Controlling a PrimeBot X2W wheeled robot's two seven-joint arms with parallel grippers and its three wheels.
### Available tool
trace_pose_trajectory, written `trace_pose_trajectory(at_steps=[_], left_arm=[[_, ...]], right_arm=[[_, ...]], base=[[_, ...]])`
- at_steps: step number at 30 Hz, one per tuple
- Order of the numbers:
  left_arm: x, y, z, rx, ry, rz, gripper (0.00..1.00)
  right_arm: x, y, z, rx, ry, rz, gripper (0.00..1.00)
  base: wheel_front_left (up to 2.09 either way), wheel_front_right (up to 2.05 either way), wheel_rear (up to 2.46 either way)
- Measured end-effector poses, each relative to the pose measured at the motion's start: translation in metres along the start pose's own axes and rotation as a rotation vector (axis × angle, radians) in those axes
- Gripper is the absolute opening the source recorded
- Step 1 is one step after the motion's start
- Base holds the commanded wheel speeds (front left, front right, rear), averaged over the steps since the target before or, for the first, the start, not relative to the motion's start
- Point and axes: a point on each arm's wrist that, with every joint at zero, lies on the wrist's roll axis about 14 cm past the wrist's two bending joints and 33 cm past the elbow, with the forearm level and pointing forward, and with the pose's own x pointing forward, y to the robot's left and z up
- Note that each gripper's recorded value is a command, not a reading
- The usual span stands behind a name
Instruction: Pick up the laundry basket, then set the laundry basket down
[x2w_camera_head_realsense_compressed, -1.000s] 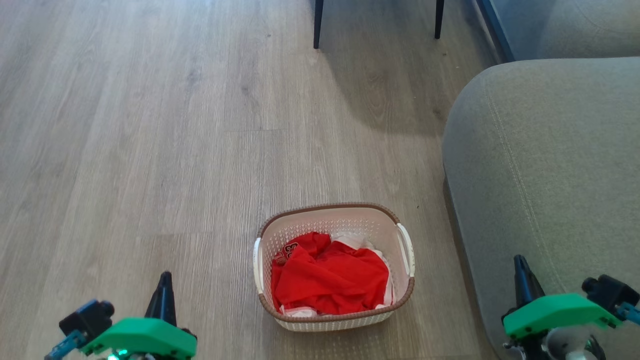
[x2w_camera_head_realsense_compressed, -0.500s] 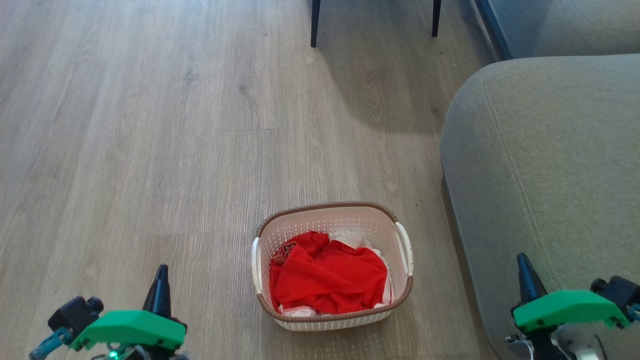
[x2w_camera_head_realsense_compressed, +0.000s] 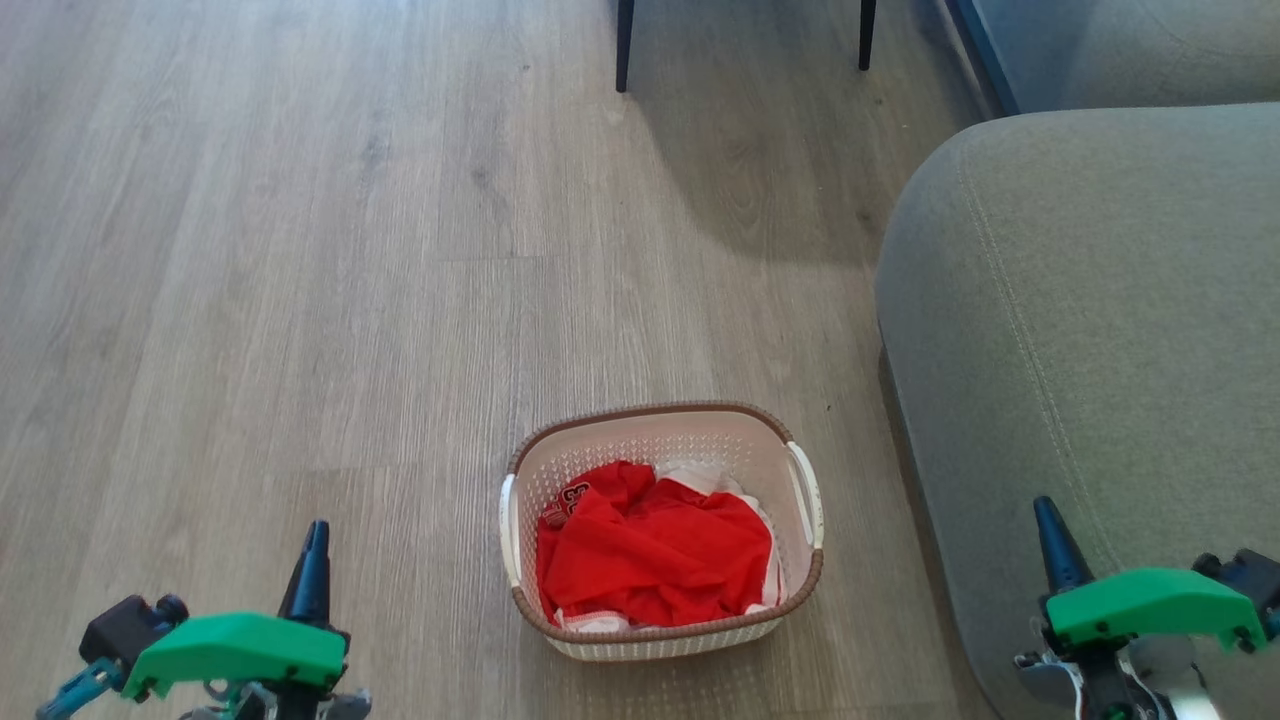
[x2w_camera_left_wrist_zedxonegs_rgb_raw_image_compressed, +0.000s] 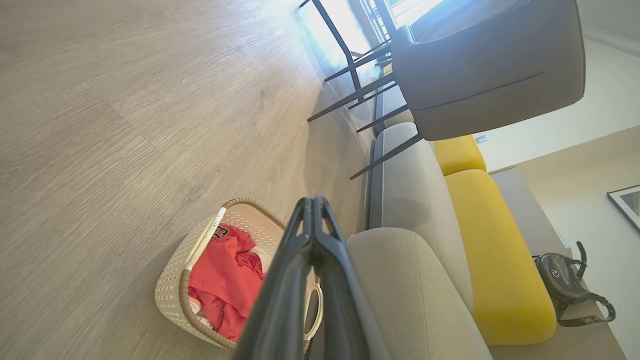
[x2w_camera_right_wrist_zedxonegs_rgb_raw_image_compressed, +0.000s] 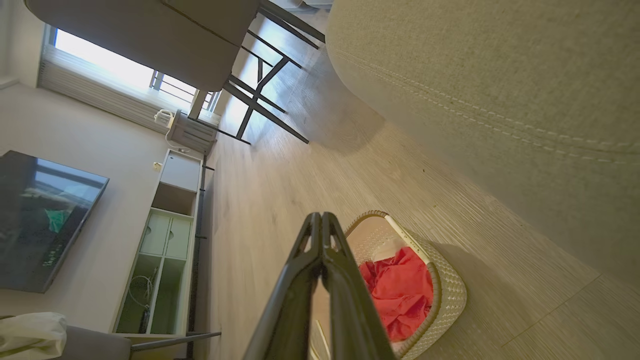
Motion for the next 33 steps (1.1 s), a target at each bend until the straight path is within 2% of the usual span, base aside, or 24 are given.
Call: trace_pose_trajectory(at_steps=[33], left_arm=[[0.018, -0.019, 0.009, -0.377, 0.026, -0.074, 0.0]], right_arm=[[0.006, 0.0, 0.016, 0.362, -0.021, 0.007, 0.0]], base=[[0.0, 0.0, 0.0]])
